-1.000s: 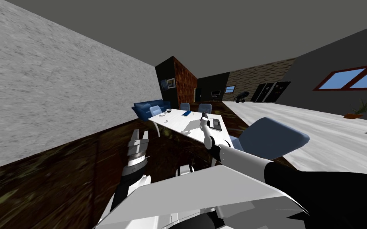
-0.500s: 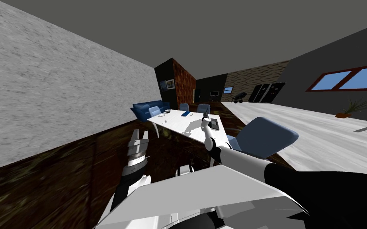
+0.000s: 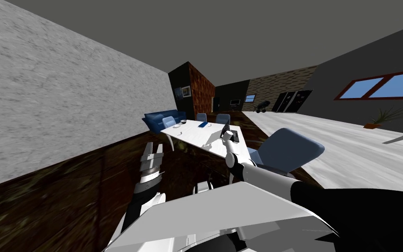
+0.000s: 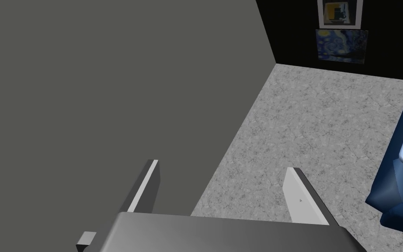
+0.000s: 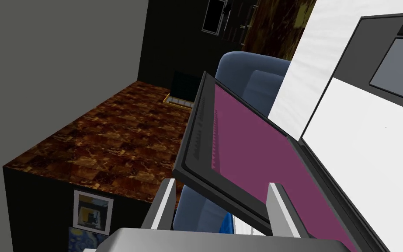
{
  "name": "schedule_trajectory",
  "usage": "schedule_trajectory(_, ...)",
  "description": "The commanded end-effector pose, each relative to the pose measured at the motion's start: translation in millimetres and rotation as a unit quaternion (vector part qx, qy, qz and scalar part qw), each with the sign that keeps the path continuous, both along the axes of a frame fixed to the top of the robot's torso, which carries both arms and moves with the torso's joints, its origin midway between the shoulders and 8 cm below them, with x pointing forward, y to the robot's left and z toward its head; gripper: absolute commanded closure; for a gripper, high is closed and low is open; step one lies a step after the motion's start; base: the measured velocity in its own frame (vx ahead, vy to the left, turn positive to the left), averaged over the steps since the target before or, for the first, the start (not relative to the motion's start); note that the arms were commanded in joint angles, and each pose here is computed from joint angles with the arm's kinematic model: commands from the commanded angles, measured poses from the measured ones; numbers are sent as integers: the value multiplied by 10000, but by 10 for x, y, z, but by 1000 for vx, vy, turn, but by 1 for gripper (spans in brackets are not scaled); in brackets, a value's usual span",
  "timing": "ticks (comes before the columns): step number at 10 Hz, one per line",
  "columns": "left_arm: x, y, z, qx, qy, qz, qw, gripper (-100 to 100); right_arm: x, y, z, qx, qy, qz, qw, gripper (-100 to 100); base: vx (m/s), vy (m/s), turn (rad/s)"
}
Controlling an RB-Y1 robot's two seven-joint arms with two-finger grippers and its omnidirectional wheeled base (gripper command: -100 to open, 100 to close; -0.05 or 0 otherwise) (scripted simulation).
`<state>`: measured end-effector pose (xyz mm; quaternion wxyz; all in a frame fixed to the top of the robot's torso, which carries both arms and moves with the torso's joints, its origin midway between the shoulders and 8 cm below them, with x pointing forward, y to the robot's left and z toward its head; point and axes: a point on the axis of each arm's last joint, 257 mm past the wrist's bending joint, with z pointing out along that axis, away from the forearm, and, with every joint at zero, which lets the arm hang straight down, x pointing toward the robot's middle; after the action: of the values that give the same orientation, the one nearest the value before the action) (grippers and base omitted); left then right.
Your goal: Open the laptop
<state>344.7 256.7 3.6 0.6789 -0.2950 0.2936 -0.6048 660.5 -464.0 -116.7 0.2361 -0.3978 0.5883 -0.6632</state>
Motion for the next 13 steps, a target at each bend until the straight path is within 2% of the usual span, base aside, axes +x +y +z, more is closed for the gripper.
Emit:
schedule_trajectory(1, 0, 0, 0, 0, 0, 0, 10000, 0, -22, -24, -16, 167, -127, 12, 9998, 100, -9, -10, -10)
schedule_trajectory(2, 0, 0, 0, 0, 0, 0, 10000, 0, -121, -113, -143, 559, -375, 58, 9977, 100, 21, -4, -31)
schedule_trajectory(3, 0, 0, 0, 0, 0, 0, 10000, 0, -121, -113, -143, 559, -375, 58, 9977, 100, 22, 5, -42)
schedule_trajectory(8, 0, 0, 0, 0, 0, 0, 10000, 0, -398, -333, -369, 1395, -1003, 138, 9850, 100, 25, 3, -25)
schedule_trajectory(9, 0, 0, 0, 0, 0, 0, 10000, 0, -398, -333, -369, 1395, -1003, 138, 9850, 100, 17, 2, -20)
schedule_trajectory(11, 0, 0, 0, 0, 0, 0, 10000, 0, -525, -425, -436, 1692, -1263, 163, 9773, 100, 18, 3, -16)
schedule_trajectory(13, 0, 0, 0, 0, 0, 0, 10000, 0, -525, -425, -436, 1698, -1267, 163, 9772, 100, 7, 2, -9)
